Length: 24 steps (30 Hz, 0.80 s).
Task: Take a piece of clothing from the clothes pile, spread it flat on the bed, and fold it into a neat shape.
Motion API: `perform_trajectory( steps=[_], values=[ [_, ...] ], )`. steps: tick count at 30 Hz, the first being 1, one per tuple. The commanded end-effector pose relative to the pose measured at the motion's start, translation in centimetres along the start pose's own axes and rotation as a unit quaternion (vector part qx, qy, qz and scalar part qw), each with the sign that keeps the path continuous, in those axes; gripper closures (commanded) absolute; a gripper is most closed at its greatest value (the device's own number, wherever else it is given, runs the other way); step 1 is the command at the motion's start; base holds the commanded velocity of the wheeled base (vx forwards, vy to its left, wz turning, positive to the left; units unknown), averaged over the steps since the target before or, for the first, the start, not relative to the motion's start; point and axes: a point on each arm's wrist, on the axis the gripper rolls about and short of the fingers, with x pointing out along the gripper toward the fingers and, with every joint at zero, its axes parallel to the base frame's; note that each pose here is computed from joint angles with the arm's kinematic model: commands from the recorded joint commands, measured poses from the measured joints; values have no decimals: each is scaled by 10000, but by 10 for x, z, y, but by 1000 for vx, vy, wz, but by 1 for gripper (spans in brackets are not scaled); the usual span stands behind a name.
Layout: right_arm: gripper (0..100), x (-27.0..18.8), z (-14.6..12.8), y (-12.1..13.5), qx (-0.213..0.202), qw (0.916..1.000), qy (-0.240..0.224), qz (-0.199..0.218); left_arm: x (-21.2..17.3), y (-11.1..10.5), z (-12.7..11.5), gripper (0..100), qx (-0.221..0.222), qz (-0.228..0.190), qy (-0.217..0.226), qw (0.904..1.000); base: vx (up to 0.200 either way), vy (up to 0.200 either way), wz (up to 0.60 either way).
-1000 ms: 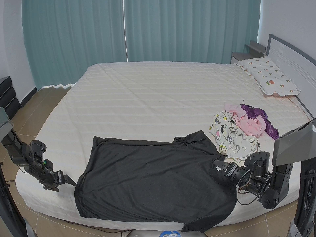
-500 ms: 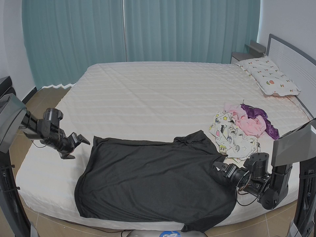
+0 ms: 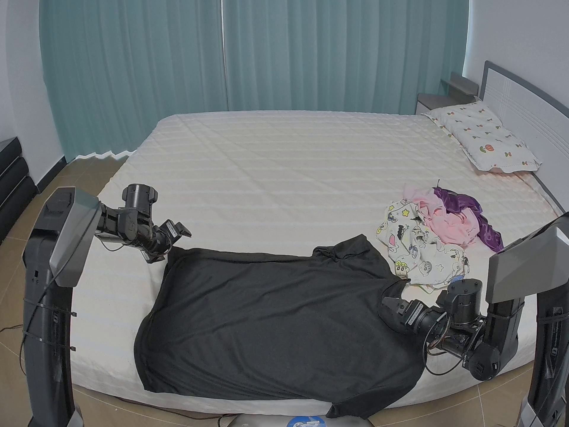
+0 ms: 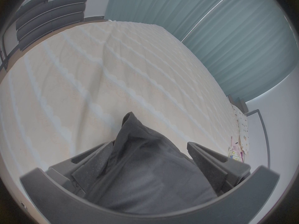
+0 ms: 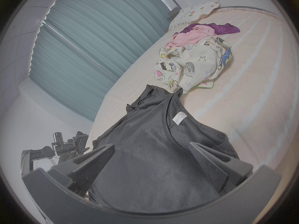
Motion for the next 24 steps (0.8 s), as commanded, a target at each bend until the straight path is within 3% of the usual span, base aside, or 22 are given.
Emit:
perform_trajectory(
  steps=[1,11,22,23,24],
  values=[
    [0,1,-2,0,-11,10000,11,33,30,7,-13,0,19,117,86,9999,0,0,0],
    [0,1,-2,0,-11,10000,5,39,31,-1,3,0,27,160,-413,9990,0,0,0],
    [0,2,-1,0,-4,10000,-15,41,39,6,-2,0,-29,265,-353,9990,0,0,0],
    [0,2,-1,0,-4,10000,-15,41,42,7,-4,100,-32,285,-341,9990,0,0,0],
    [0,2,-1,0,-4,10000,-15,41,43,9,-4,100,-38,317,-358,9988,0,0,0]
  ],
)
